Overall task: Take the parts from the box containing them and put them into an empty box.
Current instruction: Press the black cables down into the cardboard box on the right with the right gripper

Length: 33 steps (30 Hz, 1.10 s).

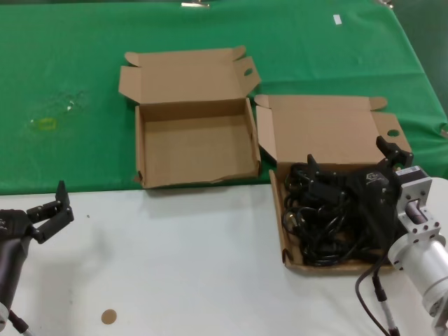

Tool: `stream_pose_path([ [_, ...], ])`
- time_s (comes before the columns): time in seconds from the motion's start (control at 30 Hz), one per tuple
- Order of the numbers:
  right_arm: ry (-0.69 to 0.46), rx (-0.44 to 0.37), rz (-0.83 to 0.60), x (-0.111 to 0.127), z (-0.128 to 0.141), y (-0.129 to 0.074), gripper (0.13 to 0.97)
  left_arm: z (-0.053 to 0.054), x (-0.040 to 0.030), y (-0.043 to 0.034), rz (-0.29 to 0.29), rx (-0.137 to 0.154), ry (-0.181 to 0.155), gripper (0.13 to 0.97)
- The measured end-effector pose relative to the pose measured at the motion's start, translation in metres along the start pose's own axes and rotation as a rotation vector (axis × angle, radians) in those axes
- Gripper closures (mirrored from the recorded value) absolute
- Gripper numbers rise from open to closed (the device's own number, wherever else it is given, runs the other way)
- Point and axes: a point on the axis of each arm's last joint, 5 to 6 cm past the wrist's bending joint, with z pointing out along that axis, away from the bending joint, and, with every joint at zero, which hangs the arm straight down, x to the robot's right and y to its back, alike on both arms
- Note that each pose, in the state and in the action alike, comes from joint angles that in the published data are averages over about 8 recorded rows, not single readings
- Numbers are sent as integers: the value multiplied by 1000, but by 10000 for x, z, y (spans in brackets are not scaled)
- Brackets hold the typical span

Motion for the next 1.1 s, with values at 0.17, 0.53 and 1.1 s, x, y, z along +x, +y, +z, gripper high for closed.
stream_pose_path([
  [0.17, 0, 0, 0, 0, 0, 0, 130, 0, 0, 0, 0, 0, 0, 132],
  [0.53, 0, 0, 0, 0, 0, 0, 130, 0, 0, 0, 0, 0, 0, 132],
  [1.1, 0, 0, 0, 0, 0, 0, 130, 0, 0, 0, 0, 0, 0, 145],
])
